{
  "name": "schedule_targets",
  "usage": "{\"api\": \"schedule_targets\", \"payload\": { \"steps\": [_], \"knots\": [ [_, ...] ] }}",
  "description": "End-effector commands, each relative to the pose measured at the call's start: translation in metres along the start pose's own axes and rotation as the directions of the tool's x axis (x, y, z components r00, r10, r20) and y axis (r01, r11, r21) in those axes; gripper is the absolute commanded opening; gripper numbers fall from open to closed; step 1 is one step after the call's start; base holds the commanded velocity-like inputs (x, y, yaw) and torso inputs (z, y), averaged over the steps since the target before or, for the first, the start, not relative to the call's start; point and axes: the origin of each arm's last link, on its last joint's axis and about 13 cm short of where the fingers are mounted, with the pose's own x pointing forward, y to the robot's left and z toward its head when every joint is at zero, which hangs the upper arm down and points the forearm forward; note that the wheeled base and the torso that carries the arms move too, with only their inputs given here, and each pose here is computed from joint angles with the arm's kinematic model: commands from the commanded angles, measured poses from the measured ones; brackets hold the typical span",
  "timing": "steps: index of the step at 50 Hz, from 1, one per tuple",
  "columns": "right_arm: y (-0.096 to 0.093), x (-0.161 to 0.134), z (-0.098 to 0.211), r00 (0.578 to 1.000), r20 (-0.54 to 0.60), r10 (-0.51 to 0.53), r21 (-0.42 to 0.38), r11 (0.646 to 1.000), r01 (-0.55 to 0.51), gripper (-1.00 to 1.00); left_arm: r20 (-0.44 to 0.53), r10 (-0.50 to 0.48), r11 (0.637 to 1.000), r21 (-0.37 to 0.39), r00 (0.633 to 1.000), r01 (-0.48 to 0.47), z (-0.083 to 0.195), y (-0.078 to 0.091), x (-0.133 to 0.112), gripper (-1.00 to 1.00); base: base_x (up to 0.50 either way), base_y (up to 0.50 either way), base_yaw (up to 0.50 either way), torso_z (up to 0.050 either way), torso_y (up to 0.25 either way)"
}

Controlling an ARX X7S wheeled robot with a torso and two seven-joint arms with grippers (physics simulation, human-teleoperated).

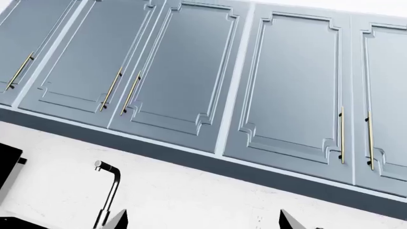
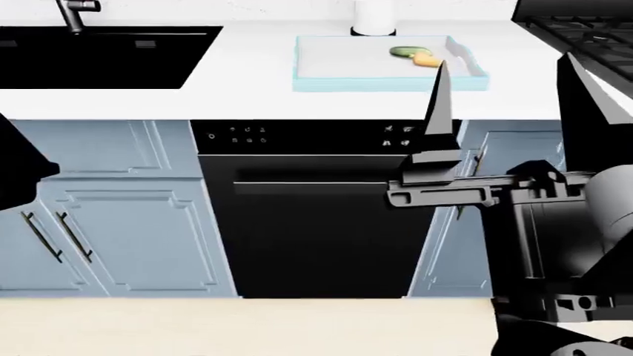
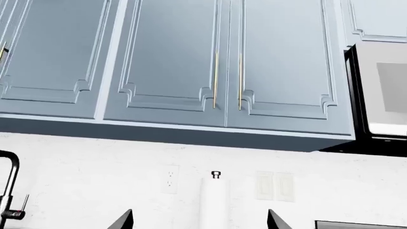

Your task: Place the two vegetables and bowl onto the tray for setting up a vegetable dip station.

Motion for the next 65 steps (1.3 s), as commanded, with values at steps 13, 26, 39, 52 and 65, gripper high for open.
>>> {"api": "schedule_targets", "payload": {
  "steps": [13,26,39,52,65],
  "knots": [
    [-0.0015,0.0006,-0.0067,0.997,0.068,-0.038,-0.162,0.986,0.049,1.0,-0.002,-0.009,1.0,-0.028,1.0,0.009,-0.0037,-0.0052,-0.0006,1.0,0.1,0.5,0.0,0.0,0.0],
    [0.0008,0.0002,-0.0076,0.998,0.065,-0.016,-0.17,0.985,0.027,1.0,0.0,-0.013,0.999,-0.034,1.0,0.013,-0.0027,-0.0061,-0.0016,1.0,0.22,0.5,0.0,0.0,0.0],
    [0.0038,-0.0001,-0.0064,0.996,0.089,0.015,-0.17,0.985,0.001,1.0,0.009,-0.005,0.999,-0.041,1.0,0.005,0.0002,-0.005,-0.0017,1.0,0.23,0.5,0.0,0.0,0.0],
    [0.0049,0.0,-0.0057,0.994,0.108,0.019,-0.172,0.985,0.0,1.0,0.008,-0.005,0.999,-0.047,1.0,0.006,0.0009,-0.0054,-0.0015,1.0,0.22,0.5,0.0,0.0,0.0],
    [0.0056,-0.0004,-0.0049,0.993,0.117,0.024,-0.185,0.983,-0.002,1.0,0.009,-0.004,0.999,-0.048,1.0,0.005,0.0011,-0.0054,-0.0017,1.0,0.21,0.5,0.0,0.0,0.001]
  ]
}}
